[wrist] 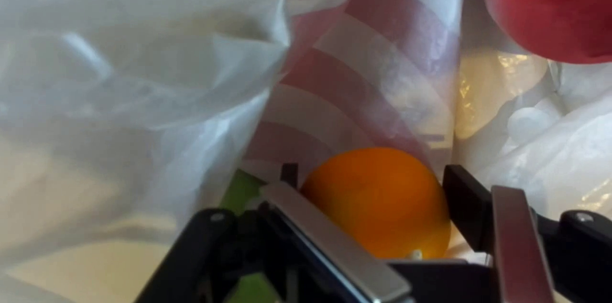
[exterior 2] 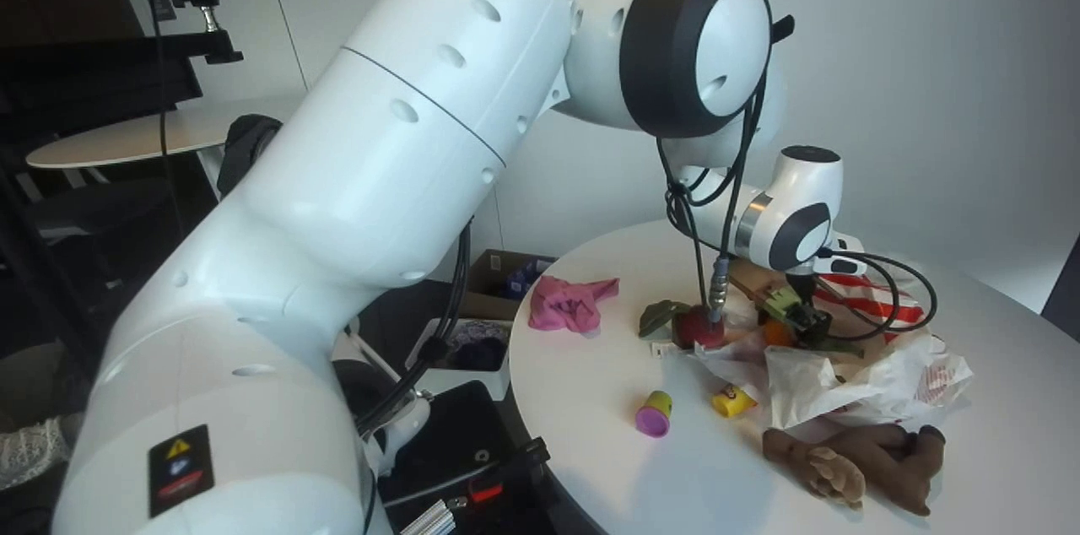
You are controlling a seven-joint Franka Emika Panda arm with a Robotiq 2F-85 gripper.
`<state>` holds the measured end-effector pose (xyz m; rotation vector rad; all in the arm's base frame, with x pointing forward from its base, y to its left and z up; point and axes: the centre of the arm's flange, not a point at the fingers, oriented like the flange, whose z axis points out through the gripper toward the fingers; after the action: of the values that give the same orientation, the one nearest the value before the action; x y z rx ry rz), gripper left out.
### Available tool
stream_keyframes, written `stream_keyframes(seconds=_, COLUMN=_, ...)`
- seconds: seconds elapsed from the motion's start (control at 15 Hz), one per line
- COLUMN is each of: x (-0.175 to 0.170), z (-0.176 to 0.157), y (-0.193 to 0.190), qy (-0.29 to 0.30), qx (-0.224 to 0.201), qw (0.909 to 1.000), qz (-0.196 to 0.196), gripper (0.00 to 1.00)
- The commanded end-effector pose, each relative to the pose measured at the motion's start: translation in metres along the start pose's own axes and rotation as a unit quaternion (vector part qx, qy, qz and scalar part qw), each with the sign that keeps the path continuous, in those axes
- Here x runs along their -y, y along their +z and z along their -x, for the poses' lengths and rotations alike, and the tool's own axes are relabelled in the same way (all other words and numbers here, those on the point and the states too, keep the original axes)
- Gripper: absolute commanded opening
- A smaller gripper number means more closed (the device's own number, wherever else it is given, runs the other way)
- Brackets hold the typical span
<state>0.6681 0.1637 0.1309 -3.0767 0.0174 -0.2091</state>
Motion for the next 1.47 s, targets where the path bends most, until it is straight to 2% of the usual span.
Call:
stream_keyframes(seconds=0.0, x=-0.003, z=-0.023, y=0.013, qy=0.012, qx=0.026, qw=0.9993, qz=-0.022, gripper=0.51)
stream_keyframes(seconds=0.13, x=-0.005, z=-0.027, y=0.018, qy=0.021, qx=0.027, qw=0.9992, qz=-0.022, gripper=0.51)
stream_keyframes(seconds=0.33, x=-0.001, z=-0.030, y=0.019, qy=0.014, qx=-0.007, qw=0.9998, qz=-0.010, gripper=0.51)
stream_keyframes(seconds=0.6, x=-0.001, z=-0.030, y=0.023, qy=0.011, qx=-0.019, qw=0.9998, qz=-0.004, gripper=0.51)
stream_keyframes(seconds=0.67, x=-0.001, z=-0.029, y=0.024, qy=0.013, qx=-0.021, qw=0.9997, qz=-0.003, gripper=0.58)
stream_keyframes(seconds=0.73, x=-0.002, z=-0.027, y=0.025, qy=0.014, qx=-0.017, qw=0.9997, qz=0.002, gripper=0.94)
stream_keyframes(seconds=0.87, x=-0.001, z=-0.020, y=0.020, qy=0.017, qx=-0.007, qw=0.9998, qz=-0.001, gripper=0.96)
stream_keyframes(seconds=0.93, x=0.000, z=-0.016, y=0.014, qy=0.013, qx=-0.006, qw=0.9999, qz=0.002, gripper=1.00)
stream_keyframes(seconds=1.2, x=0.006, z=0.004, y=-0.022, qy=0.002, qx=-0.006, qw=0.9999, qz=0.015, gripper=1.00)
stream_keyframes(seconds=1.4, x=0.009, z=0.022, y=-0.051, qy=0.000, qx=0.005, qw=0.9999, qz=0.010, gripper=0.99)
